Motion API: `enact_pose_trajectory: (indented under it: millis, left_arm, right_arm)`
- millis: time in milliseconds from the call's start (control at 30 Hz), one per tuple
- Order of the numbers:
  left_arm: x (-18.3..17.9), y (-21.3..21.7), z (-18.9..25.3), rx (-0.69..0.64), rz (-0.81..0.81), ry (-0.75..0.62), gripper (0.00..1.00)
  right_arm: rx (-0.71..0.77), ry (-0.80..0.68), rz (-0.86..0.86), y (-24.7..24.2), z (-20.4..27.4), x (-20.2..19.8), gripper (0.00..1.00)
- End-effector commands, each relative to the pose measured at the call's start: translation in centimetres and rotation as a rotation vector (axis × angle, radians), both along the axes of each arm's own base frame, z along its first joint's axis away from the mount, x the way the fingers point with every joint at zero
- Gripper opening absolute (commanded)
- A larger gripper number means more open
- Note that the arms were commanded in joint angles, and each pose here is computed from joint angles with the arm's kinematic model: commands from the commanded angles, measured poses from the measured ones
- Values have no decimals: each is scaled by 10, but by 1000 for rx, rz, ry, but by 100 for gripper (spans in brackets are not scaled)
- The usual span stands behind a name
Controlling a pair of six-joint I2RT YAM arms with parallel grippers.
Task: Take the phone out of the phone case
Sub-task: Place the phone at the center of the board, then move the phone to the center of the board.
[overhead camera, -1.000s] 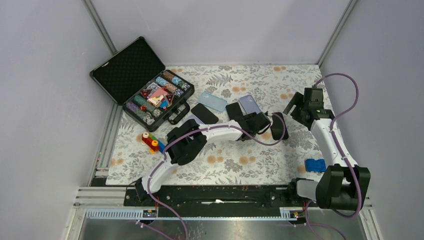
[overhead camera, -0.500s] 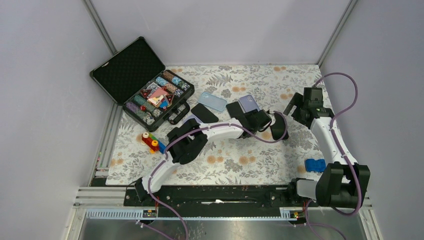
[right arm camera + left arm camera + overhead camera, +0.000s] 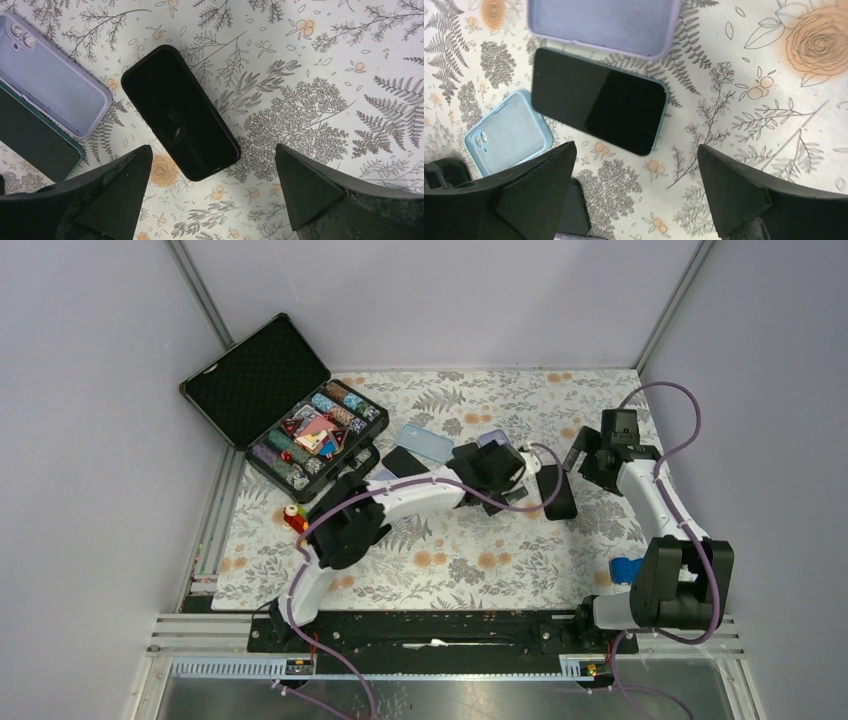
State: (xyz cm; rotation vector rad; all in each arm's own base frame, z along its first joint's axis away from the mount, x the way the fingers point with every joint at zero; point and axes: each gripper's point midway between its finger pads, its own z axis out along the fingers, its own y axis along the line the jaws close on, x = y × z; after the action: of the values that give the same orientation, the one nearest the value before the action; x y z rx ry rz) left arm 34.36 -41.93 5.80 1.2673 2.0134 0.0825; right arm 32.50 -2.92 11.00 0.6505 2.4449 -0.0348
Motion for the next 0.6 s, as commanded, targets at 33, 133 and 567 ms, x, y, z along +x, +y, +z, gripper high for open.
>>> enact_pose_trajectory:
  millis: [33, 133, 567]
  left_arm:
    - [10, 1, 109, -407, 45, 4, 99]
    - [12, 17, 149, -596, 97, 17, 99]
    - [1, 81, 188, -886, 229, 45, 99]
  right_arm:
    - [-6, 49, 52, 0, -3, 11, 100]
    - [4, 85, 82, 2, -14, 17, 100]
    - [57, 365, 519, 21, -61, 29, 100]
